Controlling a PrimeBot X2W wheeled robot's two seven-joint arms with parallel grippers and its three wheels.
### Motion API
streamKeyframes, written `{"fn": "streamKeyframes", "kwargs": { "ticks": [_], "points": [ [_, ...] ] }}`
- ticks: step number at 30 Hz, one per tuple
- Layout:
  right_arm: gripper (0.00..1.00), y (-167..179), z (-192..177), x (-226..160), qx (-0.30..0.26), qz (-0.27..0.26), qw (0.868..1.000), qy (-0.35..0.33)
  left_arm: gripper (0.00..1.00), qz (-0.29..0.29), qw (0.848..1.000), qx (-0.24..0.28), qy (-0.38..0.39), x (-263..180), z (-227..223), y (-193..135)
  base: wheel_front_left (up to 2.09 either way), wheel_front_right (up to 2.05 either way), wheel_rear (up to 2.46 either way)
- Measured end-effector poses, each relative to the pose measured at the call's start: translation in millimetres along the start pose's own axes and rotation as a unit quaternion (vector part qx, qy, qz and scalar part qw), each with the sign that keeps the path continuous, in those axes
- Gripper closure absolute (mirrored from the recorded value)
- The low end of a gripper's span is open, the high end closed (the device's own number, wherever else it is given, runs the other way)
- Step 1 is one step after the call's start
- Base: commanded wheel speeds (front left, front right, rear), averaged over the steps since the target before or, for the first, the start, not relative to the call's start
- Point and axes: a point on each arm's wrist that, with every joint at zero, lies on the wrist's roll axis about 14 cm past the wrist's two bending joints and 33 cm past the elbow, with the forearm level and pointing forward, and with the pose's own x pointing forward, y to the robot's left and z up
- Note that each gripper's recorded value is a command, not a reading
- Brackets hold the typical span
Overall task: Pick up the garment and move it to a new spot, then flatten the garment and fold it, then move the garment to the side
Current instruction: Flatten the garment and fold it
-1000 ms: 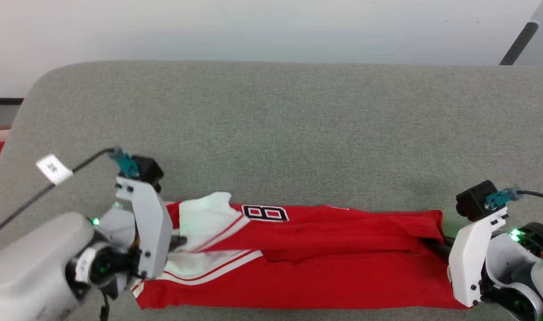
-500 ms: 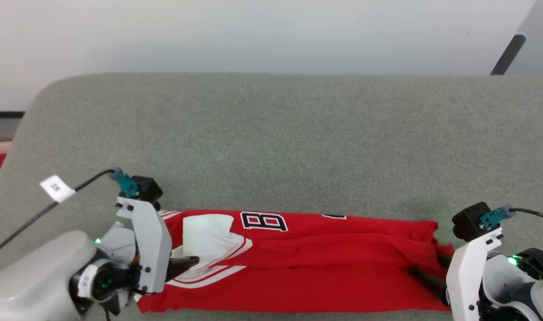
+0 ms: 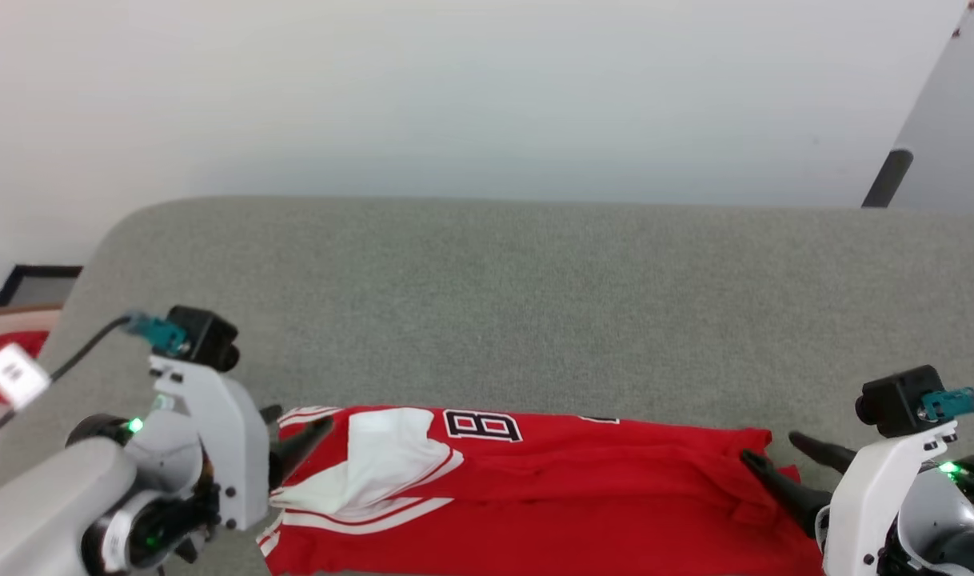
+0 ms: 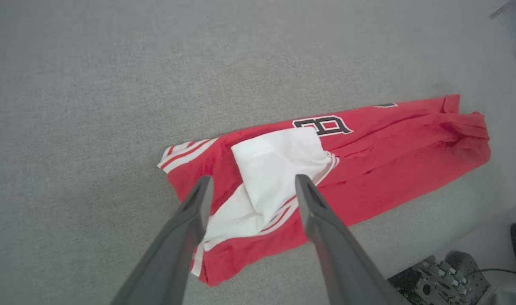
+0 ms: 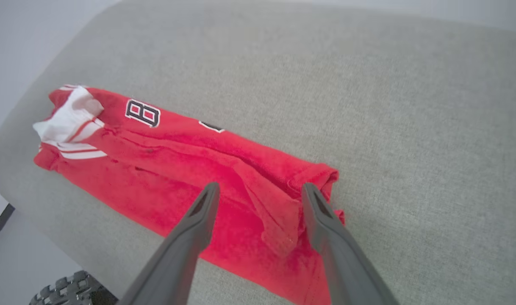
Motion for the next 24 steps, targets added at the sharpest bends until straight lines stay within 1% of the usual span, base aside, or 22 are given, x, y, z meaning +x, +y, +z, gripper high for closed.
{"fn": "streamKeyframes", "kwargs": {
  "ticks": [5,10,12,18,23,24],
  "points": [
    [0.00,7,19,-8,-0.008,-0.004,0.997,-0.070,0.00,0.016,0.996,0.014,-0.090,-14,11,7,0.00,0.00,0.00],
    [0.00,1,27,-14,-0.011,-0.021,0.992,-0.121,0.00,0.033,0.983,0.030,-0.176,-26,21,15,0.00,0.00,0.00],
    [0.00,-1,30,-17,-0.007,-0.026,0.990,-0.140,0.00,0.038,0.978,0.030,-0.202,-29,20,17,0.00,0.00,0.00],
    [0.00,-20,21,-24,0.010,-0.061,0.984,-0.166,0.00,0.063,0.957,0.032,-0.282,-41,19,29,0.00,0.00,0.00],
    [0.00,-36,9,-30,0.031,-0.088,0.981,-0.169,0.00,0.081,0.951,0.010,-0.299,-45,5,35,0.00,0.00,0.00],
    [0.00,-38,7,-31,0.034,-0.092,0.981,-0.169,0.00,0.087,0.947,0.009,-0.310,-47,8,37,0.00,0.00,0.00]
  ]
}}
